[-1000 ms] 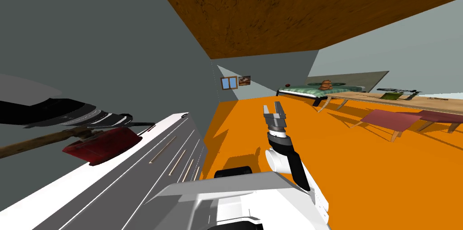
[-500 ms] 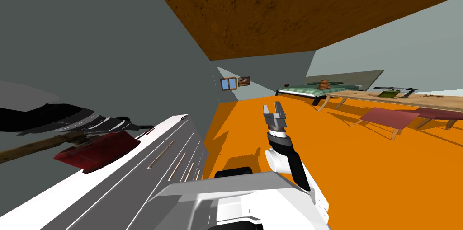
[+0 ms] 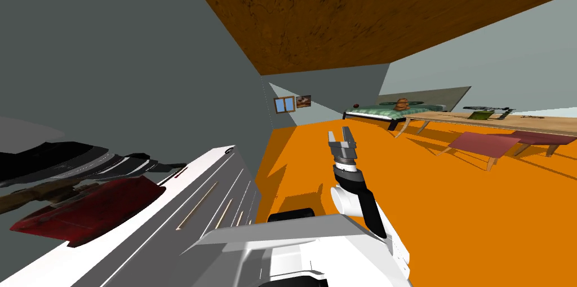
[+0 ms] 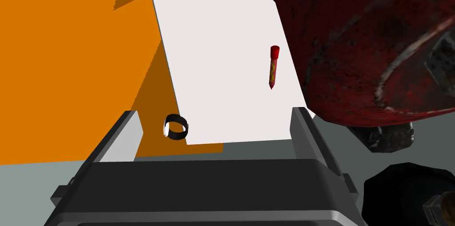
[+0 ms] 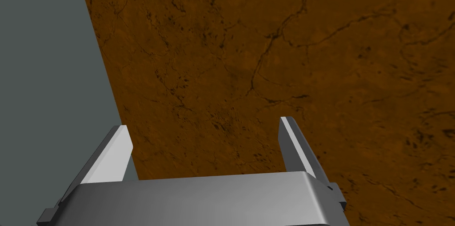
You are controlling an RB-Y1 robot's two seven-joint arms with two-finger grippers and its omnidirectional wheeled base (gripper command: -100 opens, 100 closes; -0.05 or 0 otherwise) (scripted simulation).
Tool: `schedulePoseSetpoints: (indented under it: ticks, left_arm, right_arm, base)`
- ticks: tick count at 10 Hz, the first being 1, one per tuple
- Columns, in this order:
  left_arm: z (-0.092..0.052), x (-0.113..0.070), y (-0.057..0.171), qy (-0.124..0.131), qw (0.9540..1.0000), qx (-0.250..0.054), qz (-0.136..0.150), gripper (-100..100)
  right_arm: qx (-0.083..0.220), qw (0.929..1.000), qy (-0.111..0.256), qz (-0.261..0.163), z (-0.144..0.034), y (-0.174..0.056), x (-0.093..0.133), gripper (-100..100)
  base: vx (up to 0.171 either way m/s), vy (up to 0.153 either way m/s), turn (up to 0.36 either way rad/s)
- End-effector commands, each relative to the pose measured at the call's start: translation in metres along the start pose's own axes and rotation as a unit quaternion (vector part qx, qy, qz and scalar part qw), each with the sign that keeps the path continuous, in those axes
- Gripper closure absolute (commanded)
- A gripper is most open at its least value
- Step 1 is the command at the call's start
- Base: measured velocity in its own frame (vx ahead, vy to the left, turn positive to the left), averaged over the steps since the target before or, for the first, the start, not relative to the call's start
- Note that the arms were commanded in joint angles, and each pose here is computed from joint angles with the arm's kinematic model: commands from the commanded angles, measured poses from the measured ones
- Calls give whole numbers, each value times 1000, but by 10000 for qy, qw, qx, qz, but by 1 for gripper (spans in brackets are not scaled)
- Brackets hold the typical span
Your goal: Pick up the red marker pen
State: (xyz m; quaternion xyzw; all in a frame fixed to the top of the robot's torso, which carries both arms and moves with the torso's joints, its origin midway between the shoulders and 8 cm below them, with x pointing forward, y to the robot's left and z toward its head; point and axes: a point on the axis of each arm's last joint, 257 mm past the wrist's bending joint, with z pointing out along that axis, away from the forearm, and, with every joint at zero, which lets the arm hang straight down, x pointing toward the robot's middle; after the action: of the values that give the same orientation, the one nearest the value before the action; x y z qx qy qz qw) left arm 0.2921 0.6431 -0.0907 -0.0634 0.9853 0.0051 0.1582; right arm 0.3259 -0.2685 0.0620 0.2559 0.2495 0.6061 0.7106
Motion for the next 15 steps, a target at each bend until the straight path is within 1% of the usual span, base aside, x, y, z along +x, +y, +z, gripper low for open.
schedulePoseSetpoints:
  ticks: [1,2,3,4,5,6,7,11,12,13,14,15]
  left_arm:
    - [0,0,0,0,10000,0,0,0]
    - [-16,-26,-2,-202,9996,-130,136,-100]
    - [-25,-38,-3,-304,9991,-193,203,-100]
    - [-25,-38,-3,-304,9991,-193,203,-100]
    - [-38,-57,-6,-459,9981,-288,303,-100]
    - [-33,-46,-4,-384,9986,-247,254,-100]
    - [-34,-47,-4,-395,9986,-252,262,100]
    - [-34,-47,-4,-394,9986,-251,262,100]
    - [-34,-47,-4,-394,9986,-251,262,0]
    - [-23,-28,0,-257,9994,-173,156,-100]
    - [-18,-20,2,-196,9996,-140,111,-100]
    - [-10,-8,4,-106,9999,-88,44,-100]
  right_arm:
    - [0,10000,0,0,0,0,0,0]
    - [0,10000,0,0,0,0,0,0]
    - [0,10000,-1,1,0,0,0,0]
    - [-1,10000,-1,3,0,0,0,0]
    - [-1,10000,-1,2,0,0,0,0]
    - [-1,10000,-1,2,0,0,0,0]
    - [0,10000,0,1,0,0,0,0]
    - [0,10000,0,0,0,0,0,0]
    - [0,10000,0,0,0,0,0,0]
    - [0,10000,0,0,0,0,0,0]
    - [0,10000,0,0,0,0,0,0]
    - [0,10000,1,-1,0,0,0,0]
  base:
    - [0,0,0]
    - [-95,-125,83]
    - [-177,-215,108]
    - [-142,-152,39]
    - [-129,-118,56]
    - [-59,-56,19]
    - [-10,-12,-1]
    - [-1,-1,0]
    - [0,0,0]
    - [73,68,-66]
    - [129,142,-82]
    - [138,145,-89]
